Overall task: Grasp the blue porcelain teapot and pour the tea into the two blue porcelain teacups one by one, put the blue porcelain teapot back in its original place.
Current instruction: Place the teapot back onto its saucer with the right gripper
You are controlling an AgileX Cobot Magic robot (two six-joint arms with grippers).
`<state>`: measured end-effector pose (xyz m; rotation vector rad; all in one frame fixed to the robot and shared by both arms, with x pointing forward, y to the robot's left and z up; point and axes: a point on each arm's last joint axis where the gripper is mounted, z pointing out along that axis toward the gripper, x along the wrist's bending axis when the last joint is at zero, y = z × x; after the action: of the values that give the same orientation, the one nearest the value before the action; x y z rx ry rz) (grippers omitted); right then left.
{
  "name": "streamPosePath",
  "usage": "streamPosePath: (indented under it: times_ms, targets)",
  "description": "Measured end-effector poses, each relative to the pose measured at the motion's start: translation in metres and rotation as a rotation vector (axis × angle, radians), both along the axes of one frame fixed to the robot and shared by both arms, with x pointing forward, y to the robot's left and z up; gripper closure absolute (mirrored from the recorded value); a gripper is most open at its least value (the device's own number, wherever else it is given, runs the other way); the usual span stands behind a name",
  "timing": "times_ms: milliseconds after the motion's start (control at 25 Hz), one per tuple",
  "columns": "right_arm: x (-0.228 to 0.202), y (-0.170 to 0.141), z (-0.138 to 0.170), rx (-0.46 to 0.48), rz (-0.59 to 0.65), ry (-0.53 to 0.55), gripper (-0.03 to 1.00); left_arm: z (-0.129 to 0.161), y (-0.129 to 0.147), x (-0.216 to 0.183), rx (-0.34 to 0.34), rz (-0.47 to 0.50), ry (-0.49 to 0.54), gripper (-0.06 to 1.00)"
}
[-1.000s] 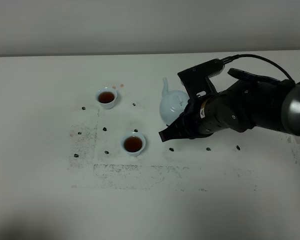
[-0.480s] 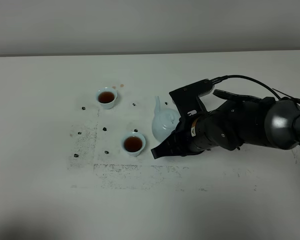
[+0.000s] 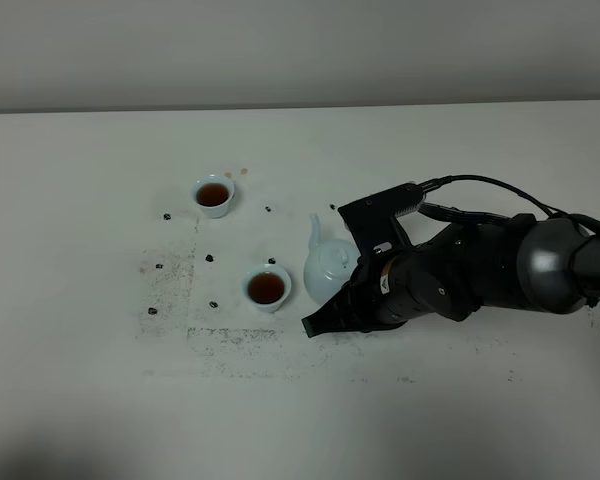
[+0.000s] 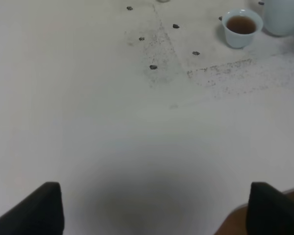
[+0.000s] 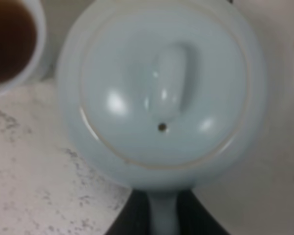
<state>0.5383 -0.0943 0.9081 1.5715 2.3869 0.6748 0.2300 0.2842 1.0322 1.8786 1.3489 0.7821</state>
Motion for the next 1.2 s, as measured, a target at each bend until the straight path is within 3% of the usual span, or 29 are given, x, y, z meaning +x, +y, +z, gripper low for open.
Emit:
streamPosePath:
  times_ms: [200,520,760,1200]
  targets:
    - [-0.002,0.002,0.007,0.011,0.008,-0.016,0.92,0.000,0.000,0.000,0.000,0.000,0.000,0.22]
    - [-0.011,-0.006,0.054,0.031,0.010,-0.068,0.92,0.000,0.000,0.000,0.000,0.000,0.000,0.22]
    - [-0.013,-0.040,0.082,-0.027,-0.055,-0.048,0.92,0.000,0.000,0.000,0.000,0.000,0.000,0.22]
    - [0.003,-0.086,0.070,-0.070,-0.197,0.012,0.92,0.000,0.000,0.000,0.000,0.000,0.000,0.22]
